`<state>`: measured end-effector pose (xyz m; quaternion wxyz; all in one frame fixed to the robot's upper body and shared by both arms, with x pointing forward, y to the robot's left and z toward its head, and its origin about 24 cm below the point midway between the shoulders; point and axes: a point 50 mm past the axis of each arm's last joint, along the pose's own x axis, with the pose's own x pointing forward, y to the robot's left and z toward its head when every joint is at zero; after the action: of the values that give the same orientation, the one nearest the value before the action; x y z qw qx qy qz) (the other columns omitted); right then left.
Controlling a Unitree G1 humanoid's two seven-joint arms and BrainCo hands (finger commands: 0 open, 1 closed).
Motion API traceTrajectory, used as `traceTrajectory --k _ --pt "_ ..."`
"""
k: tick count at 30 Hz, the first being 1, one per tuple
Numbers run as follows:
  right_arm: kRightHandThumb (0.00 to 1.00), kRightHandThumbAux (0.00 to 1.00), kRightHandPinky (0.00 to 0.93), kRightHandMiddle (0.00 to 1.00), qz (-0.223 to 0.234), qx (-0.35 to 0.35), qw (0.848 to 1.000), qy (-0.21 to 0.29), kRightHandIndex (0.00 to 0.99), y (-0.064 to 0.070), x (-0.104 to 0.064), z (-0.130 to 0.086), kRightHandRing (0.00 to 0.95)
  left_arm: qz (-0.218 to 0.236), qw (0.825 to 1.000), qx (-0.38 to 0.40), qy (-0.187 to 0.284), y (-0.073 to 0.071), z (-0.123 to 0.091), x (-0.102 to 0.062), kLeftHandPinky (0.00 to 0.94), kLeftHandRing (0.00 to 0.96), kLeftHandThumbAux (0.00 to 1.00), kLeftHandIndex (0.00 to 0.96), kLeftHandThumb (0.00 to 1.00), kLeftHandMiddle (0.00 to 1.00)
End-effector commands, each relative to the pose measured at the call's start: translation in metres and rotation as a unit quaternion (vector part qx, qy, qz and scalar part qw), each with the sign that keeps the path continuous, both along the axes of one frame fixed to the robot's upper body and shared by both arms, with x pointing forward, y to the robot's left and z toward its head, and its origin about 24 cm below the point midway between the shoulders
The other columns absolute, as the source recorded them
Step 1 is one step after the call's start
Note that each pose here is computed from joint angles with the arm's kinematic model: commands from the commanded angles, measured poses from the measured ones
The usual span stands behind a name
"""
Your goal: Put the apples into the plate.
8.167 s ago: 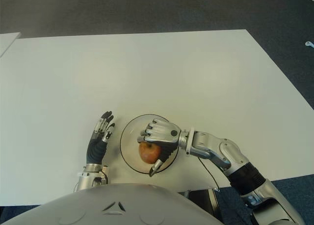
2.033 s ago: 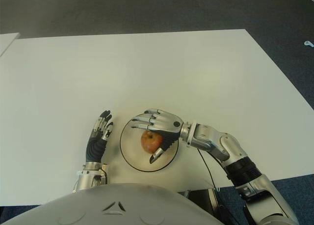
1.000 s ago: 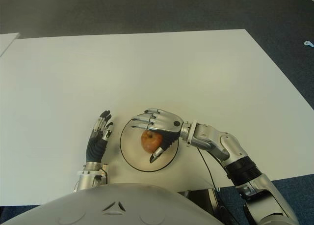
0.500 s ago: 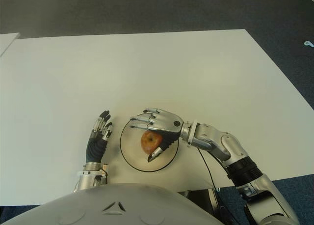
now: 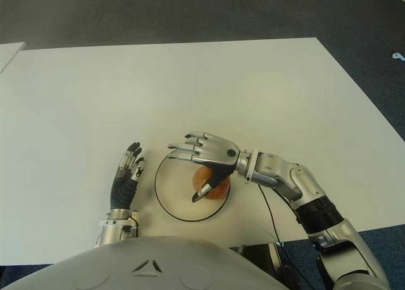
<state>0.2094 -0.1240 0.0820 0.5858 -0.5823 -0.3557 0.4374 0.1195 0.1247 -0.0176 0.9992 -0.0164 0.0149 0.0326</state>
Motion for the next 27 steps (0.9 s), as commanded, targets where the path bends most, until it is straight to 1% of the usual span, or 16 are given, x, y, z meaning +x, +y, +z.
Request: traceTrajectory --k 1,9,13,27 --pt "0.035 0.223 0.000 0.000 0.001 0.006 1.000 -0.013 0.000 -0.0011 0.0037 0.0079 0.000 -0.002 1.000 0.007 0.006 -0.0003 -0.0013 0.0009 0.000 0.000 0.441 0.000 0.000 0.000" --pt "0.059 0.224 0.000 0.000 0.004 0.007 1.000 -0.025 0.000 -0.0017 0.0059 0.0113 0.000 -0.010 1.000 0.024 -0.001 -0.0005 0.0007 -0.0011 0.000 0.000 0.444 0.000 0.000 0.000" --pt "0.060 0.226 0.000 0.000 0.001 0.003 0.999 -0.033 0.000 -0.0021 0.0069 0.0116 0.000 -0.014 1.000 0.018 -0.005 -0.0012 0.0018 -0.0010 0.000 0.000 0.442 0.000 0.000 0.000" --pt "0.075 0.236 0.000 0.000 0.000 0.012 0.999 -0.034 0.000 -0.0025 0.0080 0.0131 0.000 -0.010 0.999 0.029 -0.011 -0.0007 0.0031 0.0004 0.000 0.000 0.429 0.000 0.000 0.000"
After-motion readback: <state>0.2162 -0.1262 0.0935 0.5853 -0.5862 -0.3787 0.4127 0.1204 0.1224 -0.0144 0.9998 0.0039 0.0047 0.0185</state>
